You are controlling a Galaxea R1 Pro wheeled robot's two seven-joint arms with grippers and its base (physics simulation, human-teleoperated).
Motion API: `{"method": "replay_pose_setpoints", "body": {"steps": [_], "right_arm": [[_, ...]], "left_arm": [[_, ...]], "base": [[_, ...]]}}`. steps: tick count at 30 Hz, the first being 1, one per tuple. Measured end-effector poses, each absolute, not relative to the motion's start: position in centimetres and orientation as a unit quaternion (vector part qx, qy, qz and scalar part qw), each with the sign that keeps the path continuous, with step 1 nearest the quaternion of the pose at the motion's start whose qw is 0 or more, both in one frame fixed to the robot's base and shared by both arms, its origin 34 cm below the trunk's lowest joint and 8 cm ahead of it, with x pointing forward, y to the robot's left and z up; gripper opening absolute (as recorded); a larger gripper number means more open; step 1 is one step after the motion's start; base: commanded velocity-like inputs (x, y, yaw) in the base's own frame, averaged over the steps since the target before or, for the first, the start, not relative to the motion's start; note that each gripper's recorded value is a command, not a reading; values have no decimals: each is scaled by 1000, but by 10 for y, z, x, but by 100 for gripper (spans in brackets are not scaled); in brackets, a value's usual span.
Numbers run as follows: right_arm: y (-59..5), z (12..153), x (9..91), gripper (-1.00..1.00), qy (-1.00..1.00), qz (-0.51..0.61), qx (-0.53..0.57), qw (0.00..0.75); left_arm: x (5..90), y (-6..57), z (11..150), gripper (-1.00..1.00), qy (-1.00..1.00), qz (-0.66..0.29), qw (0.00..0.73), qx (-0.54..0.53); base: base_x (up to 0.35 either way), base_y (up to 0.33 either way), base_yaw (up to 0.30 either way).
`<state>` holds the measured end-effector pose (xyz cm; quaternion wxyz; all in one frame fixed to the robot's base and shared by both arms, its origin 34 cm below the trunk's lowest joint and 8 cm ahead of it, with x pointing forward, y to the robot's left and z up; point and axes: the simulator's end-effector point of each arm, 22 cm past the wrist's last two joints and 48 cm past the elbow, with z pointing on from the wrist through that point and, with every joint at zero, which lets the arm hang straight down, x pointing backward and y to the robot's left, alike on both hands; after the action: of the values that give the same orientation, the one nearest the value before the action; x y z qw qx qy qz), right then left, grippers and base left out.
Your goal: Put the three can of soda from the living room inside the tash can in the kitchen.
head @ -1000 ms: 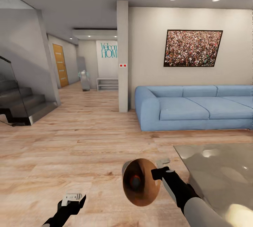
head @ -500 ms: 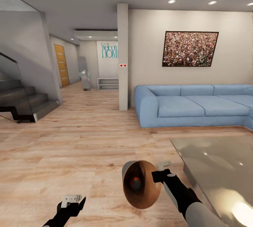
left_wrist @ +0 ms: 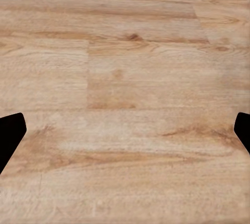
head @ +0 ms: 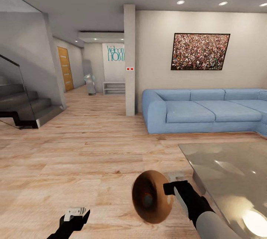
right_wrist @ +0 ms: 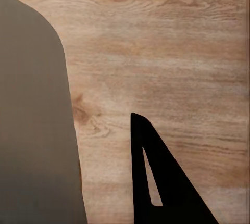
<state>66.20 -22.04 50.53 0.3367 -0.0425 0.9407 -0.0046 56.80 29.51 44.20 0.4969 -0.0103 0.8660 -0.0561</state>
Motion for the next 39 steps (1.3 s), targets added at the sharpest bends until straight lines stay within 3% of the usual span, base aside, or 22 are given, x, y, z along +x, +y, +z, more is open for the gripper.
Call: {"method": "replay_pose_setpoints", "body": {"steps": [39], "right_arm": [[-221,552,674,-100,926,2,-39,375]], "left_arm": [[573,295,471,100,870,-57,490,-10]], "base": [[11,0,0]]}}
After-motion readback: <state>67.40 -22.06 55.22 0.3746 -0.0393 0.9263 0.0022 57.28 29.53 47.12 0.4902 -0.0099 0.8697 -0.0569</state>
